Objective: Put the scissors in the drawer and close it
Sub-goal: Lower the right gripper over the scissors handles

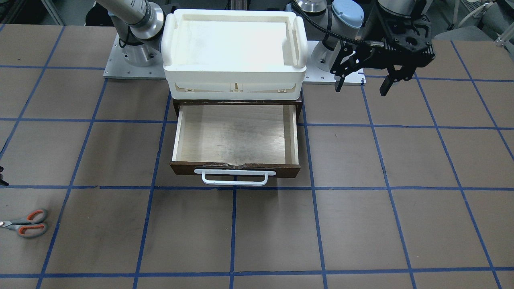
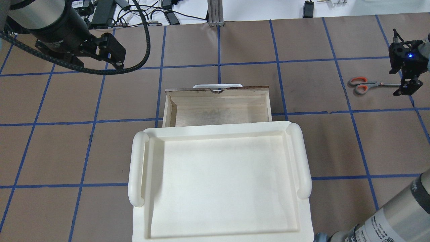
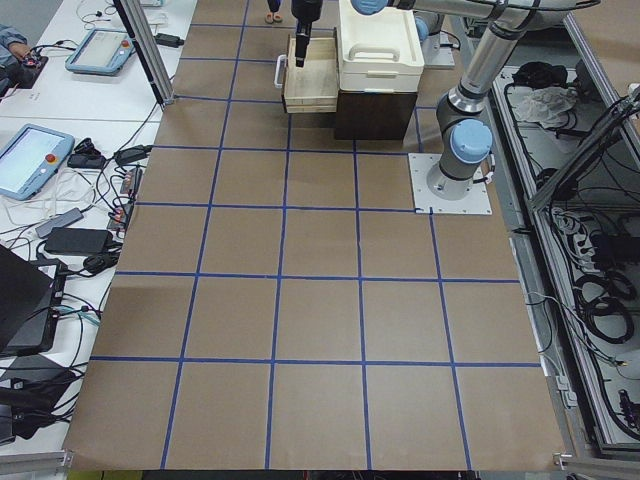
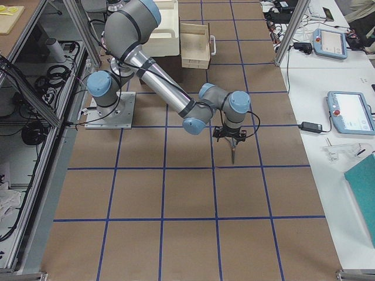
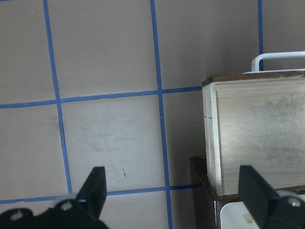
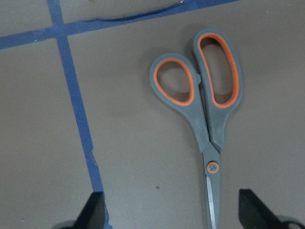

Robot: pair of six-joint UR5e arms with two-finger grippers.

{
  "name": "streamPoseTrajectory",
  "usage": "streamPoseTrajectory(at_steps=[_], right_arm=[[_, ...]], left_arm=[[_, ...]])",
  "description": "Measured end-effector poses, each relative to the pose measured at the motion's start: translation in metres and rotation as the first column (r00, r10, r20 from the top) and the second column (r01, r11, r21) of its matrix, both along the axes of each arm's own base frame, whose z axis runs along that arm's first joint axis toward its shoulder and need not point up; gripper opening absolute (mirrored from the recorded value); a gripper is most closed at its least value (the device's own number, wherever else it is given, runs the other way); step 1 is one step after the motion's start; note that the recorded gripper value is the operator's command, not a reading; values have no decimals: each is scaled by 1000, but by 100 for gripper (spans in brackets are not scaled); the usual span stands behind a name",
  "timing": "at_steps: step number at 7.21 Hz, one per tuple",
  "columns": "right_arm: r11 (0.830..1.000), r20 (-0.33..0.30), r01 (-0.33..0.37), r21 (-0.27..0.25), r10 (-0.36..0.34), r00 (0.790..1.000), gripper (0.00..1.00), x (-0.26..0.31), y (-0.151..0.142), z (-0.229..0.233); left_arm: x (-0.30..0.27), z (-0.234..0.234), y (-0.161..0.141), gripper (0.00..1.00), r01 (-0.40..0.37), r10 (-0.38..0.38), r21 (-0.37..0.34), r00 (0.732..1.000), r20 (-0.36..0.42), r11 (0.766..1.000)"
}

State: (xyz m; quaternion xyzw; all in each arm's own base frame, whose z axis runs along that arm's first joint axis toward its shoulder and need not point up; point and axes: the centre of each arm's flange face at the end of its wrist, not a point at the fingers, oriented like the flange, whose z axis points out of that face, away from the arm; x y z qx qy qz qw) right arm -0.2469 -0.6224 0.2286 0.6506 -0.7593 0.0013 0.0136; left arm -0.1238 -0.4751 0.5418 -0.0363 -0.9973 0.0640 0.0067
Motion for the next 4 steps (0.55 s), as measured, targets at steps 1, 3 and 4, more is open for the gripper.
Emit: streamPoseTrajectory(at_steps=[1,3,4], right_arm=[[1000,0,-27,0,27,1000,98,-2,-3,-13],[998,-3,-66,-3,66,998,93,-5,-8,-28],[997,-4,-77,-8,77,997,94,-7,-11,-32]], left_arm=[[0,0,0,100,0,0,0,1000,0,1000],[0,0,0,100,-1,1,0,1000,0,1000],[0,0,0,100,-1,1,0,1000,0,1000]])
